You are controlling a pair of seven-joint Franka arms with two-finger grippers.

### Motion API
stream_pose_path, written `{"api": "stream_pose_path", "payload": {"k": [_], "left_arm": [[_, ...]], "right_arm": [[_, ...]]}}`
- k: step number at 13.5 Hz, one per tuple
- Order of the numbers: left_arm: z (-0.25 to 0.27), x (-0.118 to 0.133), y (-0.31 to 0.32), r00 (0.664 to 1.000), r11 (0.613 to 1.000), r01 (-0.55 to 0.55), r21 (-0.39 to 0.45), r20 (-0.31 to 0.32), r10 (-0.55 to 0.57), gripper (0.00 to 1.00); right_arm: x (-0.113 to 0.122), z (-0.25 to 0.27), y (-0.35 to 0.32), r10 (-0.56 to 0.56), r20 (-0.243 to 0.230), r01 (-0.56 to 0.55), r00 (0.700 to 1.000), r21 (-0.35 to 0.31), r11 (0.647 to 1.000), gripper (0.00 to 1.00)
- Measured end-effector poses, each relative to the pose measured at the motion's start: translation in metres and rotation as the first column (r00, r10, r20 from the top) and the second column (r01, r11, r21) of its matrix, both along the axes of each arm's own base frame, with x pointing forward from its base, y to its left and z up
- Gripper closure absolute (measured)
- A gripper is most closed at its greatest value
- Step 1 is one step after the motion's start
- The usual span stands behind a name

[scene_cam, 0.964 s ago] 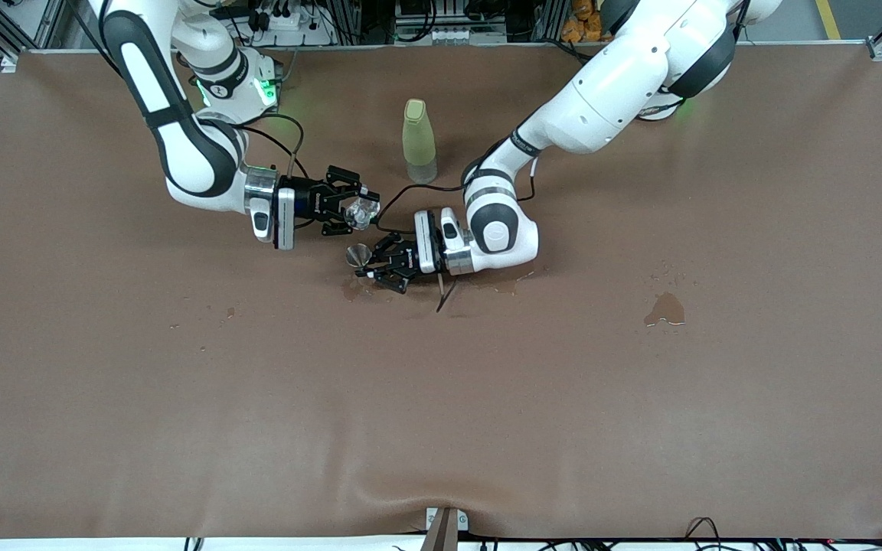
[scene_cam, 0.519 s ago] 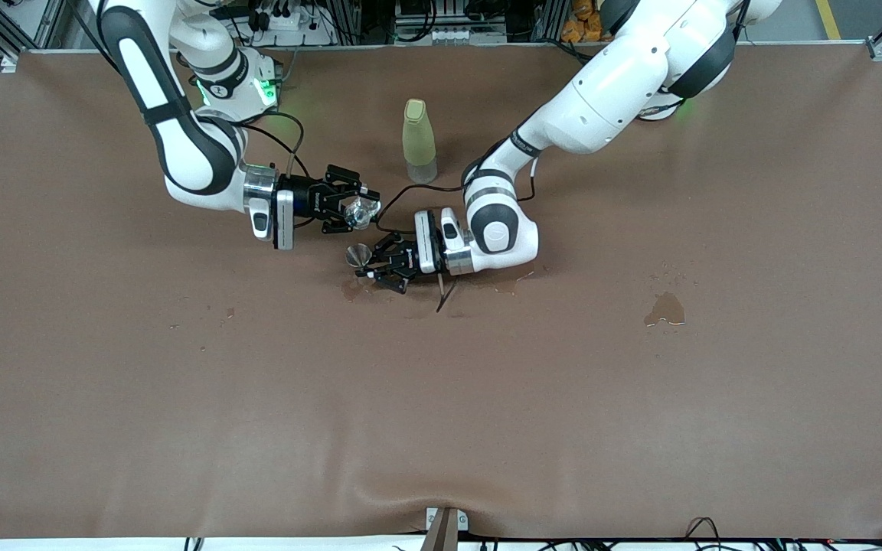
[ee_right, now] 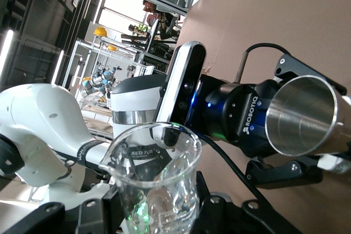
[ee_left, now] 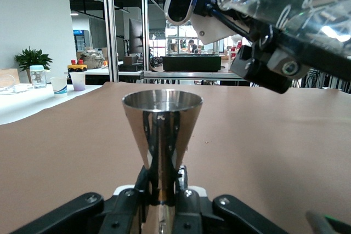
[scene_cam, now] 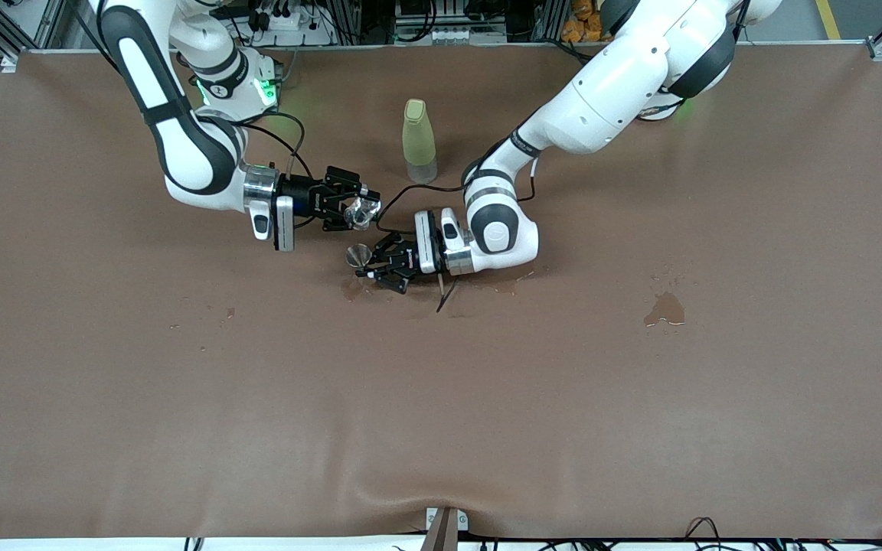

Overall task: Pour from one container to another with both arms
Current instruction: 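Hold the beaker tilted, pouring liquid into the jigger held by the left gripper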

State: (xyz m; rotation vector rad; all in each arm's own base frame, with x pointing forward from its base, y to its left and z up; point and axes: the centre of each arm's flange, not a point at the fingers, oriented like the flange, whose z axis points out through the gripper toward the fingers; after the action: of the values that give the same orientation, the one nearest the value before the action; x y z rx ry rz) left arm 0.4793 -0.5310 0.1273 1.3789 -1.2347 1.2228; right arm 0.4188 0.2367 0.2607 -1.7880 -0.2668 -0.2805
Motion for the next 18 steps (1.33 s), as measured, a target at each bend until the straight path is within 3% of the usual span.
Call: {"api": "stream_pose_path", "payload": {"k": [3,8,14,18], "left_arm": [[0.0,0.0,0.0,1.0,1.0,0.0,0.0,0.0,0.0,0.79],[-0.0003,-0.0001,0.0,1.0,1.0,0.0,0.0,0.0,0.0,0.79],[-0.0005,-0.0002,0.0,1.0,1.0,0.0,0.0,-0.001,0.0,0.79],[-0.0044,-0.0041,-0.0009,1.0,1.0,0.005,0.004,-0.006,-0.005,0.79]], "right_arm": [[0.0006,0.0025,0.0007,-0.011,-0.052,0.011,0.999,0.007,1.0,0.52],[0.0016,0.0063,0.0012,-0.022,-0.095,0.023,0.995,0.012,1.0,0.52],[0.0026,0.0078,0.0016,-0.046,-0.207,0.051,0.977,0.016,0.999,0.52],[0.0044,0.0099,0.0023,-0.049,-0.218,0.054,0.975,0.018,0.998,0.52]]}}
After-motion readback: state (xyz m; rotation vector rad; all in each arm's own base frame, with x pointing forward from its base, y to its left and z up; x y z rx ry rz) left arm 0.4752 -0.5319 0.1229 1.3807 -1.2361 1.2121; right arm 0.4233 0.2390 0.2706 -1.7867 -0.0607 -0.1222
